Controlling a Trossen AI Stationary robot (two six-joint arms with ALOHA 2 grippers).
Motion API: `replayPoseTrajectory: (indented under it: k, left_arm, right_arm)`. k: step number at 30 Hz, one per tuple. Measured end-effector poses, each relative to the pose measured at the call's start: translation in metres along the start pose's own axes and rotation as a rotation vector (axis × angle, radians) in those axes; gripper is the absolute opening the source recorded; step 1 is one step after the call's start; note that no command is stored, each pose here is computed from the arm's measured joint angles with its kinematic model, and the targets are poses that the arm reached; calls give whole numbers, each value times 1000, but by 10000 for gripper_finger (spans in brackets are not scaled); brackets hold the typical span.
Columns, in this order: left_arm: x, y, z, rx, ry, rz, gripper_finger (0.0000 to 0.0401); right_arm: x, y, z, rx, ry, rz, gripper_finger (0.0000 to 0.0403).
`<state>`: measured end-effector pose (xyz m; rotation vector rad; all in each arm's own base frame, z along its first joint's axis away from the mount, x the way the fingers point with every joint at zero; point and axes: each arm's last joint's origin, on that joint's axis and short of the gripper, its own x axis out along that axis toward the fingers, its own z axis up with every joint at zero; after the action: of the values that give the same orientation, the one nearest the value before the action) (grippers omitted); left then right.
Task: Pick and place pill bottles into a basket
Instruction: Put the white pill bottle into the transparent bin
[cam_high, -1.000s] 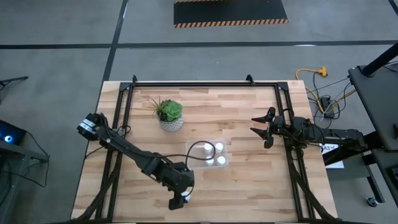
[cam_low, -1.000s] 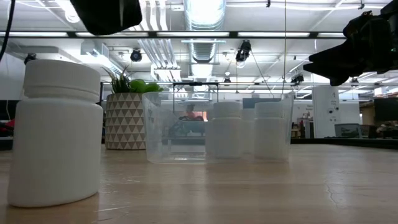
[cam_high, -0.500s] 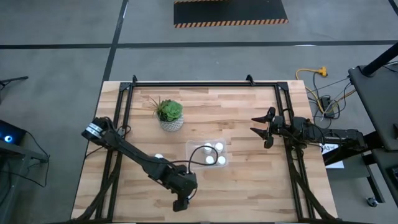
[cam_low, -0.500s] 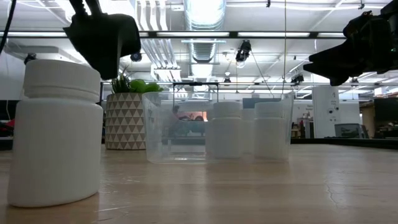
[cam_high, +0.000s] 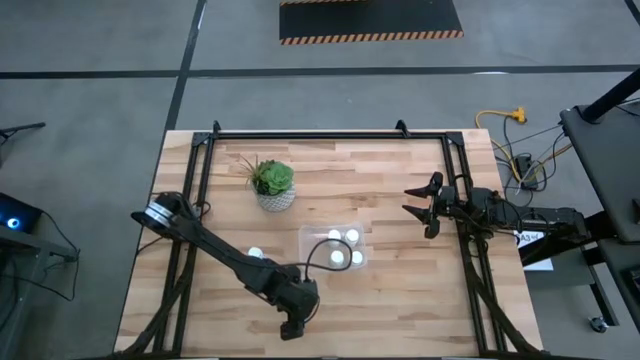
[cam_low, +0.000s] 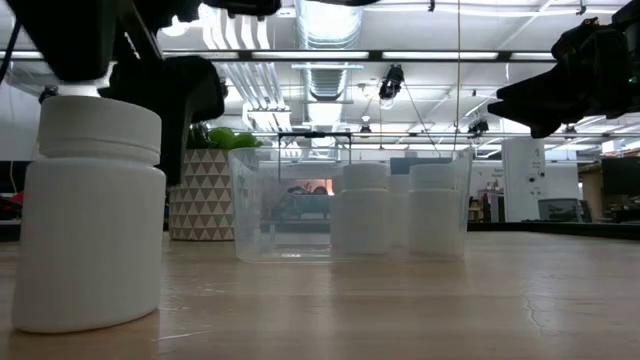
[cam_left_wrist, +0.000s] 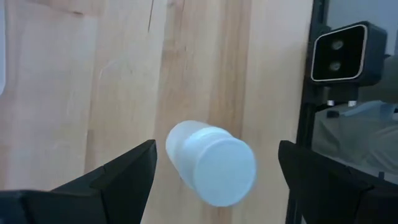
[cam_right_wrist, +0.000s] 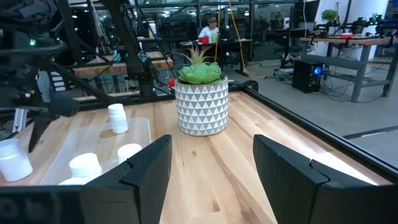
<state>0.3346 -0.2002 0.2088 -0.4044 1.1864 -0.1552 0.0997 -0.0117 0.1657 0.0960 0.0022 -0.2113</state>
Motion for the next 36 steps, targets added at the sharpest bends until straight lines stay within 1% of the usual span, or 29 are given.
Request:
replayPoseTrajectory:
  k: [4,10,14,16,20,25,31,36]
  left_arm:
    - [6,1,-1,-3,12,11,317]
    - [7,2,-1,-3,18,18,317]
    - [6,6,-5,-8,61,56,313]
    - [6,7,-7,-10,80,73,301]
    - [5,7,-7,-9,75,68,268]
    - [3,1,-1,-2,23,17,229]
    - [3,1,-1,-3,24,17,197]
    - [2,1,-1,-3,21,14,177]
  right_arm:
    - [0,0,0,0,0,0,215]
    - [0,0,0,0,0,0,215]
    - [0,0,0,0,0,0,215]
    - [0,0,0,0,0,0,215]
    - [0,0,0,0,0,0,215]
    - [0,0,0,0,0,0,215]
    - [0,0,0,0,0,1,215]
    - [0,0,0,0,0,0,215]
